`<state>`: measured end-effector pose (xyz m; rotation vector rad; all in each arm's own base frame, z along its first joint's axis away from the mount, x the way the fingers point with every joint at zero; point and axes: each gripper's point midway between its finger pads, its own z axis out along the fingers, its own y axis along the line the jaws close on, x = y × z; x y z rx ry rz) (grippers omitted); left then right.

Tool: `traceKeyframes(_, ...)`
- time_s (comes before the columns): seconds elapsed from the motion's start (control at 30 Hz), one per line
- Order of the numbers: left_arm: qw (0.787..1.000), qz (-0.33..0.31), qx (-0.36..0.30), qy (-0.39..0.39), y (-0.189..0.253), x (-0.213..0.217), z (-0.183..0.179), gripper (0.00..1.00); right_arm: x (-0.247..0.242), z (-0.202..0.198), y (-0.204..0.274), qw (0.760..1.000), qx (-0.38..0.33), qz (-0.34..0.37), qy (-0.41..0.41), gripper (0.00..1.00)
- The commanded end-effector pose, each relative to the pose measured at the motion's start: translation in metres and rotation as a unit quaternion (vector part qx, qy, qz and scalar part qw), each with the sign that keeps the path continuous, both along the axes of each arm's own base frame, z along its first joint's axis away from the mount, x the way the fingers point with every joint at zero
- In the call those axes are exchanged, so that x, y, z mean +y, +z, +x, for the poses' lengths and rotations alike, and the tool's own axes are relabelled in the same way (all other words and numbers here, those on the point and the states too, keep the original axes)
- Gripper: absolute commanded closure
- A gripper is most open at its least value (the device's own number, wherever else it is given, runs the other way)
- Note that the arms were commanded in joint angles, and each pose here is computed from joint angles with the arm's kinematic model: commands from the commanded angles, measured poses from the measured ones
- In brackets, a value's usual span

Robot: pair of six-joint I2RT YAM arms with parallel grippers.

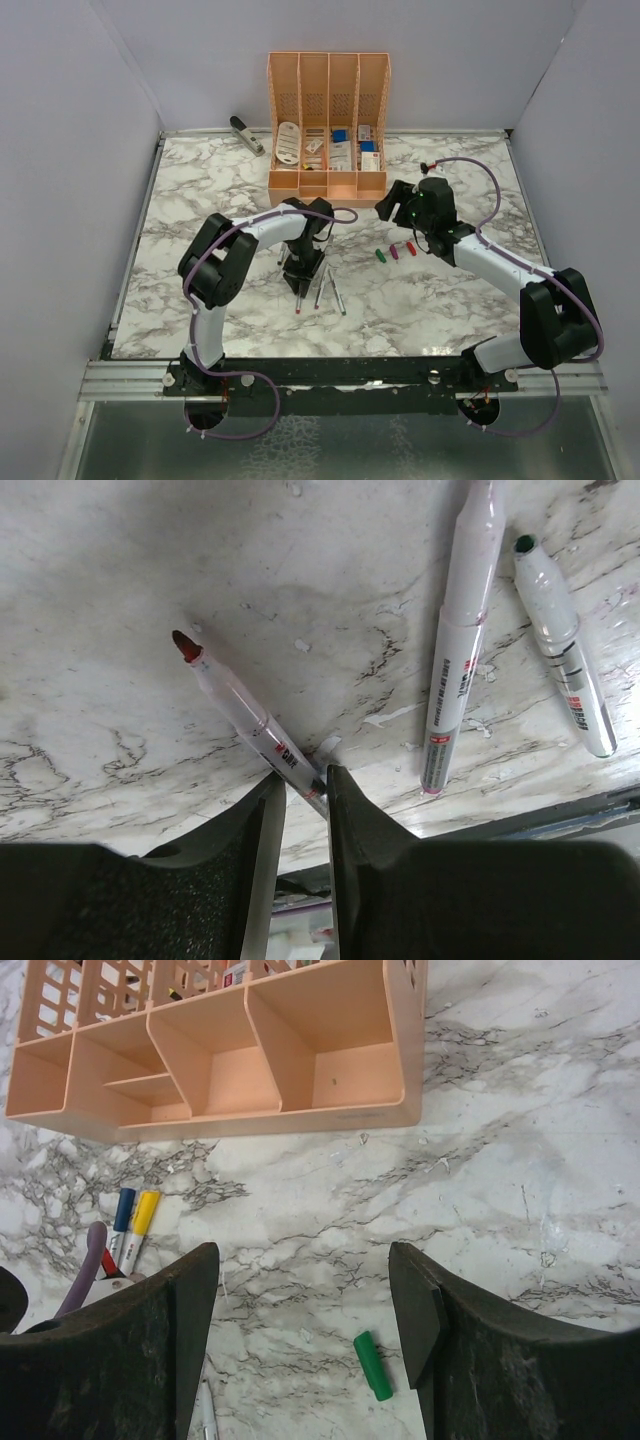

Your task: Insert the pens into the pen caps

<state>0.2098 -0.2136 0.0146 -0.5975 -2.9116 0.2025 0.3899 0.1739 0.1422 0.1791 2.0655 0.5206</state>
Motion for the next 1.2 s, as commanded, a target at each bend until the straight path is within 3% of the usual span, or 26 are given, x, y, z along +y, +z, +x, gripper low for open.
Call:
traceKeyframes(0.0, 1.0, 0.011, -0.019, -0.021, -0.05, -0.002, 0.01, 0.75, 0.002, 0.007, 0.008, 1.0, -0.007, 0.002, -0.001, 0.31)
traceKeyframes(0.2, 0.999, -0.004, -0.035, -0.008, -0.05, -0.009, 0.015, 0.79, 0.005, 0.006, 0.005, 1.0, -0.002, 0.01, 0.003, 0.31)
traceKeyframes(0.53, 0.996, -0.006, -0.087, 0.004, -0.045, -0.013, 0.035, 0.68, 0.012, 0.007, 0.005, 1.0, -0.002, 0.023, 0.017, 0.31)
traceKeyframes(1.17, 0.992, -0.007, -0.129, 0.006, -0.052, -0.017, 0.061, 0.68, 0.015, 0.008, 0.008, 0.999, -0.008, 0.026, 0.025, 0.32)
